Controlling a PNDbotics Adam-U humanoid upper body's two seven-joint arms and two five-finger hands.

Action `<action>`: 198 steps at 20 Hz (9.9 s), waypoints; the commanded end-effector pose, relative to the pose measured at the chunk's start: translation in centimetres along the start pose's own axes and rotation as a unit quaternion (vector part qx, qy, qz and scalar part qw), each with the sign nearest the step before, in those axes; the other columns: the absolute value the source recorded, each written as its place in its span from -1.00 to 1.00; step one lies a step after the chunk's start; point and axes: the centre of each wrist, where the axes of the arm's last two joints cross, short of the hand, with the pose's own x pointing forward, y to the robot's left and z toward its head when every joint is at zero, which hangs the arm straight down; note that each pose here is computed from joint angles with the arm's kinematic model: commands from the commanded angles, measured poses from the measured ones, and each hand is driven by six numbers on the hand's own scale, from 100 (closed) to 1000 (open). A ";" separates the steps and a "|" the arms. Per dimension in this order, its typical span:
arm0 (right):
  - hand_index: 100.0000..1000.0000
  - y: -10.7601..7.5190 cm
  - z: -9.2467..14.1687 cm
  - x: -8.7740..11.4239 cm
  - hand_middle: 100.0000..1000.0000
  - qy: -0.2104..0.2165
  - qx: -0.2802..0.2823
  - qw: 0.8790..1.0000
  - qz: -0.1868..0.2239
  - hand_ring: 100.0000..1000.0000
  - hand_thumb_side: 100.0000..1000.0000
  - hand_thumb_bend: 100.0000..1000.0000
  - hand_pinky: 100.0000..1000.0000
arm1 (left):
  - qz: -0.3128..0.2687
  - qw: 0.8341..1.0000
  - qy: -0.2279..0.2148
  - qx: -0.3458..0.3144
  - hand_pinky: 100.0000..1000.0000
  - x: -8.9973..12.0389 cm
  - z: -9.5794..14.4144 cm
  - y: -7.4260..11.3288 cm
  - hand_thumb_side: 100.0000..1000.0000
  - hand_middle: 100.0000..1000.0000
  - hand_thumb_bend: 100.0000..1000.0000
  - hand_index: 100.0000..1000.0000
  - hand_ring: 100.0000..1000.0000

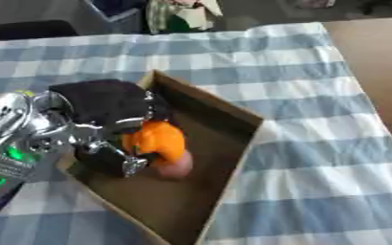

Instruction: Pick up objects on the table and place them in the box.

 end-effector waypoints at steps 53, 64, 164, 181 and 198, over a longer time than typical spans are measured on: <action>0.49 -0.4 -0.3 0.9 -0.10 -0.020 -0.011 1.000 0.014 0.20 0.21 -1.00 0.58 | 0.194 0.916 0.351 0.004 0.36 -16.3 8.8 -7.3 0.36 0.79 -0.48 1.00 0.88; 0.48 -0.6 -0.3 0.9 -0.10 -0.019 -0.010 1.000 0.017 0.20 0.22 -1.00 0.58 | 0.177 0.901 0.395 -0.039 0.46 -17.9 9.2 -8.9 0.52 0.87 0.00 1.00 0.95; 0.47 -0.1 -0.1 0.9 -0.13 0.006 -0.024 1.000 0.015 0.19 0.26 -1.00 0.60 | -0.049 0.989 0.003 0.139 -0.45 0.9 2.2 4.2 -0.65 -0.14 -1.00 0.04 0.06; 0.47 -0.2 -0.1 0.8 -0.13 0.009 -0.025 1.000 0.016 0.19 0.27 -1.00 0.61 | -0.057 0.998 -0.012 -0.022 -0.20 0.7 -1.7 0.4 -0.44 0.16 -1.00 0.41 0.33; 0.46 -0.2 0.0 0.8 -0.14 0.011 -0.025 1.000 0.015 0.19 0.28 -1.00 0.60 | -0.086 0.995 0.009 -0.044 0.52 -0.5 -1.9 -0.3 1.00 0.89 0.12 1.00 0.96</action>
